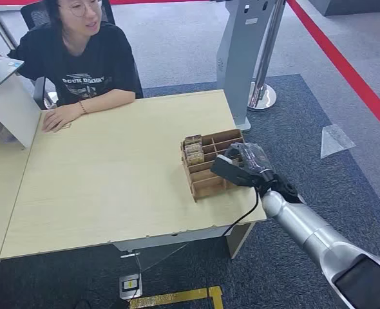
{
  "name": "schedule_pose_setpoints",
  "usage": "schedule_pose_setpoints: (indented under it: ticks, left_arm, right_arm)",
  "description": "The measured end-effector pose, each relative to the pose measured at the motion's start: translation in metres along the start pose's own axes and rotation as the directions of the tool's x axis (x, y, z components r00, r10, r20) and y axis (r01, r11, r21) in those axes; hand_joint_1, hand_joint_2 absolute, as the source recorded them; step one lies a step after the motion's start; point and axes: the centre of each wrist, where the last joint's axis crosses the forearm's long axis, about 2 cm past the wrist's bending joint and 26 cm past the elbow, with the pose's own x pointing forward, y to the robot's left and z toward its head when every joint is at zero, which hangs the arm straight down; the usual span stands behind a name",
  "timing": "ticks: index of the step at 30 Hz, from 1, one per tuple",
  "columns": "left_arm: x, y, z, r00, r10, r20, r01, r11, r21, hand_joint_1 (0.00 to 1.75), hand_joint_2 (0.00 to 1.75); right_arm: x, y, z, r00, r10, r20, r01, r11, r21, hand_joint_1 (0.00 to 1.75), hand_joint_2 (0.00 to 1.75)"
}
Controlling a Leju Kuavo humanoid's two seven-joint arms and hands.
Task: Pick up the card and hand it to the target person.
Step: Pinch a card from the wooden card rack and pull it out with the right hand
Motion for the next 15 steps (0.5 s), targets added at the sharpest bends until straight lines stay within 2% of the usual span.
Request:
schedule_pose_setpoints:
  ticks: [8, 15]
  left_arm:
    - [0.0001, -0.0005, 0.0002, 1.0, 0.0, 0.0, 0.0, 1.0, -0.001, 0.0, 1.75]
    - [0.0002, -0.0012, 0.0003, 1.0, 0.001, -0.001, -0.001, 1.0, -0.005, 0.0, 1.75]
  right_arm:
    - [0.0001, 0.0009, -0.0011, 0.997, 0.07, -0.018, -0.07, 0.997, 0.01, 0.95, 1.75]
    - [0.0029, 0.0018, -0.0016, 0.985, 0.169, -0.044, -0.169, 0.985, 0.018, 1.03, 1.75]
